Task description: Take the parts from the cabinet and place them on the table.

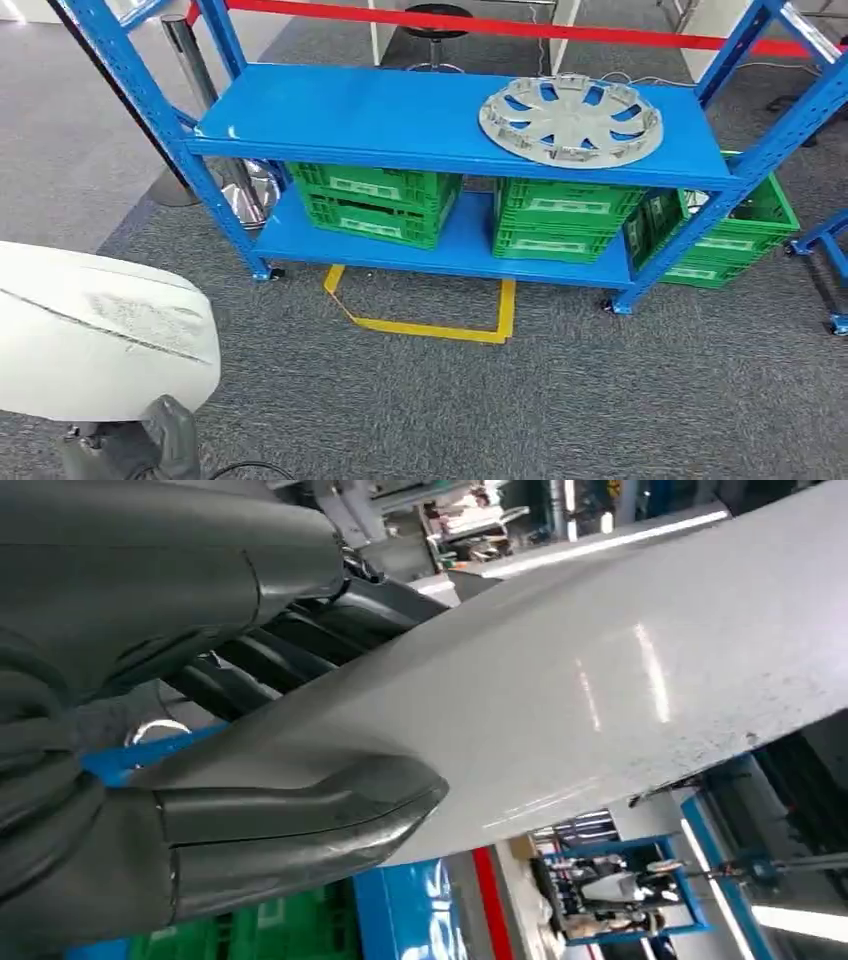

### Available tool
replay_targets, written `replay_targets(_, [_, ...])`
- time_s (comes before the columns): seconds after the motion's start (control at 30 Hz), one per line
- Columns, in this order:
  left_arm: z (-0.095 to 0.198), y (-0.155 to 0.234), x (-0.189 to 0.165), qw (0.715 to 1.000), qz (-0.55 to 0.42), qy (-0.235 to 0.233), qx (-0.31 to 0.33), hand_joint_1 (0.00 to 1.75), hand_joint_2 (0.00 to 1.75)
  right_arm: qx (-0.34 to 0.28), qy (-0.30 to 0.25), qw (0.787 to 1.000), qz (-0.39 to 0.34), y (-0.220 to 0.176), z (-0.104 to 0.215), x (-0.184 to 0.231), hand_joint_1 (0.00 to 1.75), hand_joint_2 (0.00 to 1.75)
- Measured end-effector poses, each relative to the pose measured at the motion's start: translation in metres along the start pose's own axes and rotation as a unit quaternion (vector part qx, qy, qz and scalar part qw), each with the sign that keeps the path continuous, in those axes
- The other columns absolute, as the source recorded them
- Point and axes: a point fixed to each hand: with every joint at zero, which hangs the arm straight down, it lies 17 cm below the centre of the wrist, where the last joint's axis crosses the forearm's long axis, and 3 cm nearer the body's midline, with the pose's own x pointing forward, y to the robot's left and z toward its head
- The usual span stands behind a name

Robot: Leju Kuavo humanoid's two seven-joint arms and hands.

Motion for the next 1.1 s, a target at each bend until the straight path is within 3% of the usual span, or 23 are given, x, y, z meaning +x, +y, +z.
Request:
replay_targets(0.33, [0.0,-0.001,0.001,1.0,0.008,0.001,-0.002,1.75,1.75,0.011,0.005,1.0,0.004,0.005,0.001,-0.001,0.0,0.0])
replay_targets(0.7, [-0.004,-0.015,0.001,0.999,0.033,-0.014,-0.019,1.75,1.75,-0.001,-0.041,0.999,0.009,0.006,0.003,0.023,0.0,0.0])
replay_targets(0.8, [-0.01,-0.027,-0.005,0.997,0.074,-0.01,-0.031,1.75,1.75,-0.01,-0.042,0.999,-0.029,-0.001,0.002,0.024,0.0,0.0])
replay_targets(0.9, [-0.016,-0.064,-0.004,0.985,0.145,-0.022,-0.089,1.75,1.75,0.0,-0.021,0.995,-0.1,-0.02,-0.002,0.012,0.0,0.0])
replay_targets(1.1, [-0.012,-0.091,0.0,0.977,0.163,-0.041,-0.134,1.75,1.75,-0.001,0.019,0.991,-0.131,-0.041,-0.008,-0.03,0.0,0.0])
